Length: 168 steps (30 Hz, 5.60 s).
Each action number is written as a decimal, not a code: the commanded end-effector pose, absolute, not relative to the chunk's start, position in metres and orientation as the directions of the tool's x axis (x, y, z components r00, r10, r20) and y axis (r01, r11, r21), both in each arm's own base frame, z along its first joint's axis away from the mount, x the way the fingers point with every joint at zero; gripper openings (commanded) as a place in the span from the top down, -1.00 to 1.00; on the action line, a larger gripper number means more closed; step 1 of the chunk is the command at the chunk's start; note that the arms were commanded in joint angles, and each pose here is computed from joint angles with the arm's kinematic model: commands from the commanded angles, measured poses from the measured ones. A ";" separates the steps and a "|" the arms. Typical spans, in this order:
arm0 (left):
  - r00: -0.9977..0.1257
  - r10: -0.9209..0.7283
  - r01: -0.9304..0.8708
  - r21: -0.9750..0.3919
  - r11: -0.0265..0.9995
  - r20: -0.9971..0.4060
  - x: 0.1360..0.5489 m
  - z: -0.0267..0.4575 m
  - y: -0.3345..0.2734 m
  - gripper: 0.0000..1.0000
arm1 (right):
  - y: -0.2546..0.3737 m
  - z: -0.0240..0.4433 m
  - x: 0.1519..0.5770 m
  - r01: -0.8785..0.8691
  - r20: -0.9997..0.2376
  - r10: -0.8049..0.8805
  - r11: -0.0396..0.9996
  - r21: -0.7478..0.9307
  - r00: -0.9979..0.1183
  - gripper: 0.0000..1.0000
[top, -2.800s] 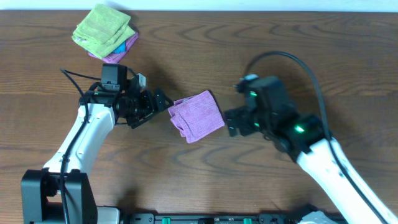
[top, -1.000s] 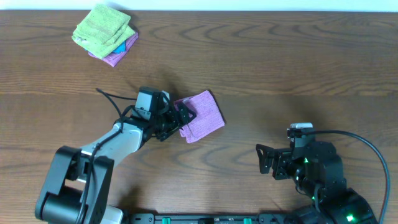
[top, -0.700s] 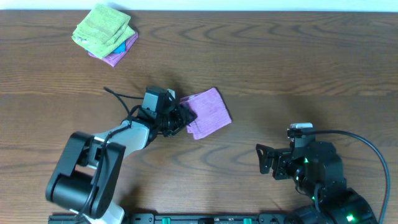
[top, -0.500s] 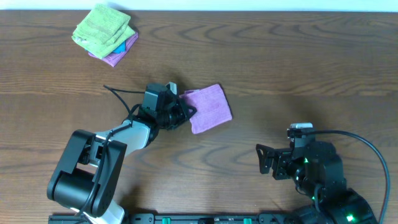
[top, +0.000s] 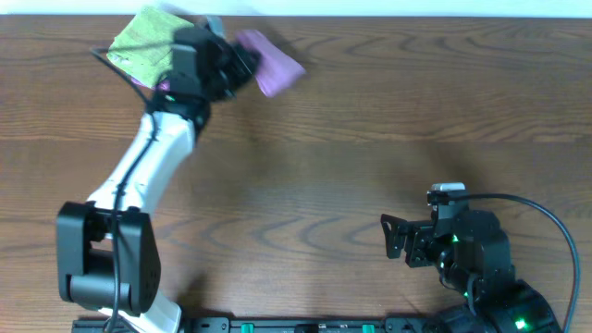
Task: Fold the cloth
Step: 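Carry the pink bundle with the left gripper to the far-left cloth stack, then lower the pink bundle onto the green cloth stack with the left gripper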
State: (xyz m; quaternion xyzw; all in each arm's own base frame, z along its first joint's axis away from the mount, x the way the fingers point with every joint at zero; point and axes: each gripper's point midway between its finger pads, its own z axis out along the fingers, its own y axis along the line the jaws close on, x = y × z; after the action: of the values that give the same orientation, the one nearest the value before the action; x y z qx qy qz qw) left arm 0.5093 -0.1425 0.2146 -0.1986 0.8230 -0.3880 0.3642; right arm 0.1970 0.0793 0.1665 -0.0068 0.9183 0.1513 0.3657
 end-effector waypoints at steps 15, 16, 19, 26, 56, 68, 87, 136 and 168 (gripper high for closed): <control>-0.353 -0.678 -0.094 -0.696 0.712 -0.645 0.616 0.254 -0.013 0.88 | 0.078 0.164 0.196 -0.109 -0.666 0.113 0.953 0.283 -0.737 -0.99; -0.351 -0.675 -0.093 -0.693 0.715 -0.649 0.622 0.252 -0.011 0.88 | 0.078 0.164 0.196 -0.109 -0.666 0.113 0.953 0.283 -0.737 -0.99; -0.338 -0.680 -0.099 -0.694 0.713 -0.651 0.638 0.246 -0.002 0.88 | 0.078 0.164 0.196 -0.109 -0.666 0.113 0.953 0.283 -0.737 -0.99; -0.287 -0.698 -0.160 -0.685 0.710 -0.656 0.651 0.236 0.034 0.88 | 0.078 0.164 0.196 -0.109 -0.666 0.113 0.953 0.283 -0.737 -0.98; -0.453 -0.707 -0.486 -0.515 0.706 -0.543 0.603 0.138 0.088 0.81 | 0.078 0.164 0.196 -0.109 -0.666 0.113 0.953 0.283 -0.737 -0.98; -0.530 -0.667 -0.502 -0.440 0.744 -0.524 0.586 0.122 0.094 -0.29 | 0.078 0.164 0.196 -0.109 -0.666 0.113 0.953 0.283 -0.737 -0.99; -0.551 -0.667 -0.533 -0.403 0.744 -0.502 0.560 0.131 0.128 -0.90 | 0.078 0.164 0.196 -0.109 -0.666 0.113 0.953 0.283 -0.737 -0.99; -0.475 -0.642 -0.424 -0.482 0.766 -0.602 0.612 0.122 0.119 0.88 | 0.078 0.164 0.196 -0.109 -0.666 0.113 0.953 0.283 -0.737 -0.99; -0.533 -0.551 -0.308 -0.459 0.833 -0.642 0.538 0.257 0.088 -0.91 | 0.078 0.164 0.196 -0.109 -0.667 0.114 0.953 0.283 -0.737 -0.98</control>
State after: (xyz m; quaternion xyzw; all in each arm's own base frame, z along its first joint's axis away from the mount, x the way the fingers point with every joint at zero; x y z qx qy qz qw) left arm 0.5453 0.0966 0.2283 -0.2698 0.8662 -0.1372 0.3976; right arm 0.1967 0.0792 0.1651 -0.0068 0.9190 0.1507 0.3642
